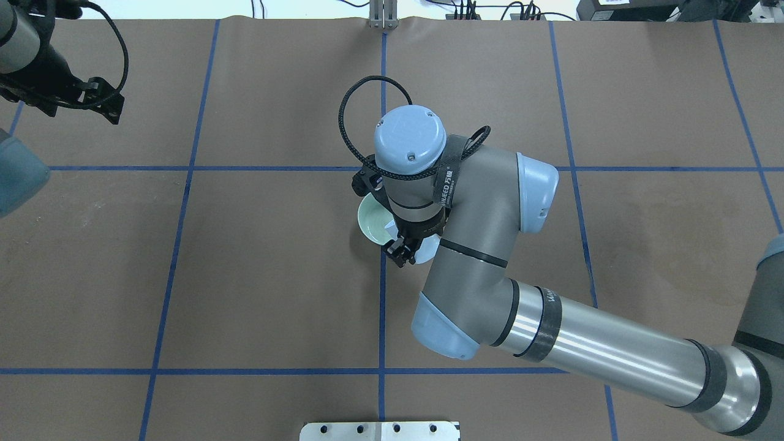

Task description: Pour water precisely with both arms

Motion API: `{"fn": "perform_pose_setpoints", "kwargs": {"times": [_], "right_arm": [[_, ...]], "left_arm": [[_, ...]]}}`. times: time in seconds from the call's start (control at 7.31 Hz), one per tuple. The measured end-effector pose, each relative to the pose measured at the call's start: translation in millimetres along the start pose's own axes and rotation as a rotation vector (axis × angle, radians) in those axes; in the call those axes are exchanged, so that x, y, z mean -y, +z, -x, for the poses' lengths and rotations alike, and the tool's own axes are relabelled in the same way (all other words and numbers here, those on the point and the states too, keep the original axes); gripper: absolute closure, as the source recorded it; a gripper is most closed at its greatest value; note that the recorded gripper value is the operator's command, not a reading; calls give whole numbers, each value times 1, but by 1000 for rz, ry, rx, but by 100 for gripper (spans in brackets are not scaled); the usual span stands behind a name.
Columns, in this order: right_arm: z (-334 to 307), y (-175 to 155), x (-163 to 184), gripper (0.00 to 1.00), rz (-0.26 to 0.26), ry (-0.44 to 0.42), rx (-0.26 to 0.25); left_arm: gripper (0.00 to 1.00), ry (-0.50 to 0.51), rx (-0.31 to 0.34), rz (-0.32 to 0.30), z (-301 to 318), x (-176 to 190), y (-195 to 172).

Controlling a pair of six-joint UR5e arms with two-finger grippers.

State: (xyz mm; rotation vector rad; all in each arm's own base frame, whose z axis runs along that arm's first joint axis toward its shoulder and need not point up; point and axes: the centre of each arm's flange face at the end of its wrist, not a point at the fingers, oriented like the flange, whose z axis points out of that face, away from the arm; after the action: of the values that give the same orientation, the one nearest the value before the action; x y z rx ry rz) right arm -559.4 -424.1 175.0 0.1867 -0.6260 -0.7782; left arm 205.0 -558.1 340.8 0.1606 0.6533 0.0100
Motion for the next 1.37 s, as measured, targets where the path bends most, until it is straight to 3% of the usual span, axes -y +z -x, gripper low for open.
{"fn": "perform_pose_setpoints", "kwargs": {"times": [0.55,1.37], "right_arm": [[17,-8,32,100,105,14,-38],[14,10,37,100,217,41,-82]], "left_arm": [[0,-1,0,-1,0,0,0],[0,0,-1,-1,-1,-1,0]]}}
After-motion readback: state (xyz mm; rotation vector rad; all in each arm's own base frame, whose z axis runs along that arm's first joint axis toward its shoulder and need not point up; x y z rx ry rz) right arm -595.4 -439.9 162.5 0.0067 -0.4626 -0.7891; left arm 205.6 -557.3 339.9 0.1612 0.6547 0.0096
